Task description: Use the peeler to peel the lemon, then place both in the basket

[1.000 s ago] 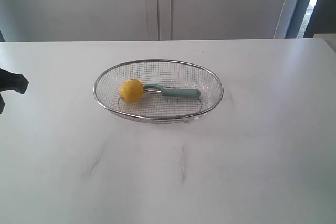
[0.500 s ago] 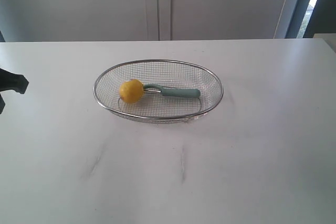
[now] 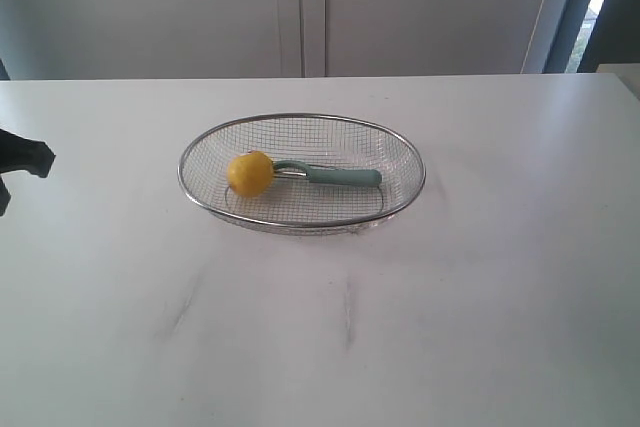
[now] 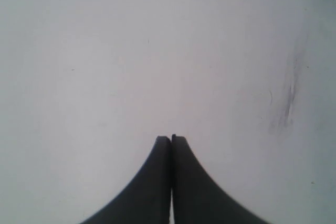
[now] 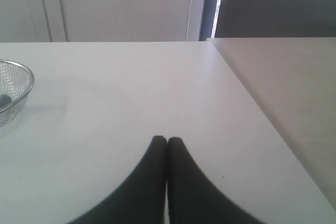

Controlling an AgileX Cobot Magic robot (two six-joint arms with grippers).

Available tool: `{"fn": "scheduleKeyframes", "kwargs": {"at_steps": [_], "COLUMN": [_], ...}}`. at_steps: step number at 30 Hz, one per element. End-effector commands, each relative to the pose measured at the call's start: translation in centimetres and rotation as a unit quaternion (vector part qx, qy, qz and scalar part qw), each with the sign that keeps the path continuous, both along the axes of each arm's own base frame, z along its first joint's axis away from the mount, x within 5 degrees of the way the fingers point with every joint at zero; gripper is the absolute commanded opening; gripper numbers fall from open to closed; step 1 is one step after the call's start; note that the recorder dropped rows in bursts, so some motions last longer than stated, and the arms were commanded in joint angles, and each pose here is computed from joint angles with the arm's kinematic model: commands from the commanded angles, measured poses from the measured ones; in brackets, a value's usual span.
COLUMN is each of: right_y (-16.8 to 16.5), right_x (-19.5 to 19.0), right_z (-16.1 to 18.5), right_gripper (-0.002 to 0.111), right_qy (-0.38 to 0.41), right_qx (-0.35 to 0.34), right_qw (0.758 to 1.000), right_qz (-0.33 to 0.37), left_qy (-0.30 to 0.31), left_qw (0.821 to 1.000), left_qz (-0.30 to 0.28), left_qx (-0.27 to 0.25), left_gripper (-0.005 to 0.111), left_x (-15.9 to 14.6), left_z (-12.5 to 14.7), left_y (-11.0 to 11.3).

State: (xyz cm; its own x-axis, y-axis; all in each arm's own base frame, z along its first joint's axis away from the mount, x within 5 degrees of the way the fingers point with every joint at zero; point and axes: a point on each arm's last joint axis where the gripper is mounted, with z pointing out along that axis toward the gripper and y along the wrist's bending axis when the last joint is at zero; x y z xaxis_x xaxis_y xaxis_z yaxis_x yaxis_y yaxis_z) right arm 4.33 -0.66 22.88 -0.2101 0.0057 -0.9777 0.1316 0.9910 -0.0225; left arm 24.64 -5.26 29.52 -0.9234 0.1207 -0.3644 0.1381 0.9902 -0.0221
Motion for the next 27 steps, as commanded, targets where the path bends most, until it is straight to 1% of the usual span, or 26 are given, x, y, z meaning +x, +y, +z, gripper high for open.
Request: {"fn": "scheduleKeyframes", "kwargs": {"at_steps": [1, 11, 27], "right_y": [-0.1, -0.2, -0.2], "right_x": [0.5, 0.9, 1.0], "right_z": [-1.1, -4.6, -4.7], "right_gripper": [0.000, 0.000, 0.000], "right_qy": [-0.025, 0.025, 0.024], "right_qx": [-0.011, -0.004, -0.005], "right_qw": [1.000, 1.000, 1.000], "right_qz": [-0.003, -0.002, -0.002], "left_qy": [-0.002, -0.003, -0.003], "left_qw": [1.000, 1.000, 1.000], "left_qz": [0.005, 0.005, 0.004], "left_qx": [-0.003, -0.003, -0.002], "left_gripper": [0.000, 0.000, 0.000], "left_x": [-0.2, -0.2, -0.2], "left_z": [0.1, 0.1, 0.1], "left_y": [0.1, 0.1, 0.1]}}
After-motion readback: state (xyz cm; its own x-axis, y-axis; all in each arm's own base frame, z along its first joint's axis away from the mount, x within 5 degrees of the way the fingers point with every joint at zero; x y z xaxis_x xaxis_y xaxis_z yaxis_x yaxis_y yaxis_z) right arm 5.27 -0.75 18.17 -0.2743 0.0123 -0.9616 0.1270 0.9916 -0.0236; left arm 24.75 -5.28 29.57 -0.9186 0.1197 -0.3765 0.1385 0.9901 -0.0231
